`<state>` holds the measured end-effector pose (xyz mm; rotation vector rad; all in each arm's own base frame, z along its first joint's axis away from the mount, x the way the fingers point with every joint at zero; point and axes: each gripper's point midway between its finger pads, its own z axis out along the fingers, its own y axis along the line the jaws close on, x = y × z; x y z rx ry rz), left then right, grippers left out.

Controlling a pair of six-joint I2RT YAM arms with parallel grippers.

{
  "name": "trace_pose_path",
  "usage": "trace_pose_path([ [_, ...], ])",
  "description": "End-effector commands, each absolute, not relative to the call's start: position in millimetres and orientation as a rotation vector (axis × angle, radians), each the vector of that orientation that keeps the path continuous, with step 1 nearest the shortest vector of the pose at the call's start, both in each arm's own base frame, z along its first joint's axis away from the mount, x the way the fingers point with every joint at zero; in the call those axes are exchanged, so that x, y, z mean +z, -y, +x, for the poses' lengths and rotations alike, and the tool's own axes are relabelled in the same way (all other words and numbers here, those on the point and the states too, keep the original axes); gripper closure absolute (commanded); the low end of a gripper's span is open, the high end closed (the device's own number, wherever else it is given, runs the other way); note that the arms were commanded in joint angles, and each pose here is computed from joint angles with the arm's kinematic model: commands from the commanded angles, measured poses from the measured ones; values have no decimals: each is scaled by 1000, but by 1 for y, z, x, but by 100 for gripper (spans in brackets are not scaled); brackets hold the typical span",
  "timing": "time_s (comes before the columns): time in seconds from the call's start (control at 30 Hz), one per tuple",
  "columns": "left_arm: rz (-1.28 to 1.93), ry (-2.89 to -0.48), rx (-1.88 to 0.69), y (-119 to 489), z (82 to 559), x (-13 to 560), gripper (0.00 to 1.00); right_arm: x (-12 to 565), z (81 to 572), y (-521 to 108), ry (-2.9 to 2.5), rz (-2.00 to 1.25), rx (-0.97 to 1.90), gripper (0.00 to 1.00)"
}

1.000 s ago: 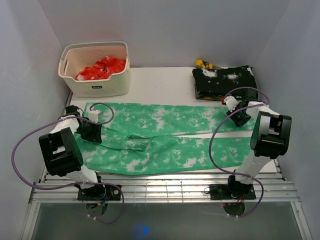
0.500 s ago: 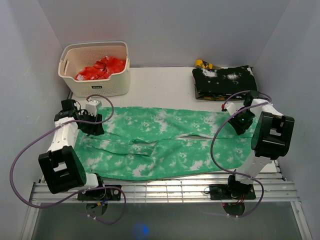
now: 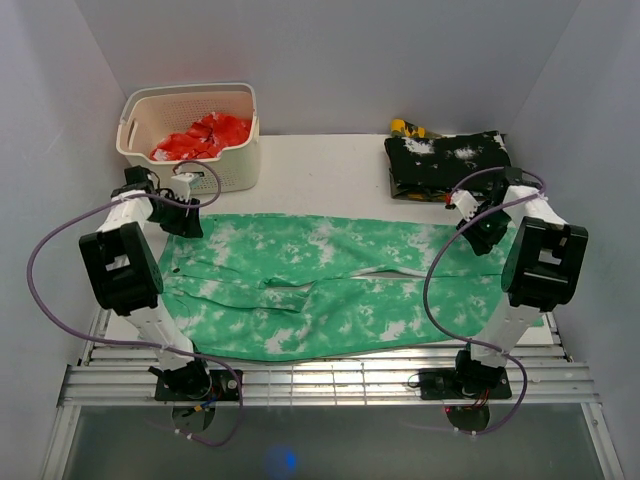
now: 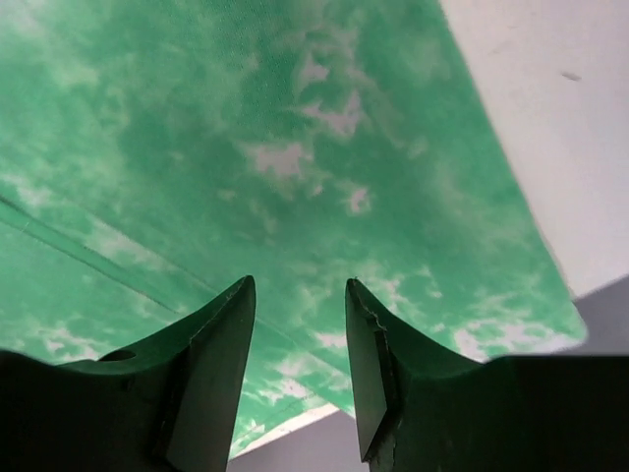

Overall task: Fold and stack the trousers
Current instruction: Flatten the trousers out

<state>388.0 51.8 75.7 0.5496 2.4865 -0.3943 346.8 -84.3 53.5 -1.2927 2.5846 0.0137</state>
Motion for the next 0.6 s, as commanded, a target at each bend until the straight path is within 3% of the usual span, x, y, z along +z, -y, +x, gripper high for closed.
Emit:
trace_pose_path([
  [0.0, 646, -2449, -388, -57, 402, 72, 41, 29, 341, 85, -2627, -1326, 62, 52],
  [0.27, 917, -2560, -434, -59, 345, 29, 54, -16, 270, 82, -2701, -1485, 139, 61],
  [0.43, 1005, -2522, -430, -66, 326, 43, 57, -4, 246, 80, -2647, -1535, 164, 62],
  [0.53, 1035, -2424, -399, -69, 341, 70, 48, 25, 272, 83, -2550, -1503, 105, 53],
  [0.57, 1057, -2386, -389, -69, 346, 78, 45, 34, 280, 83, -2521, -1491, 111, 36],
])
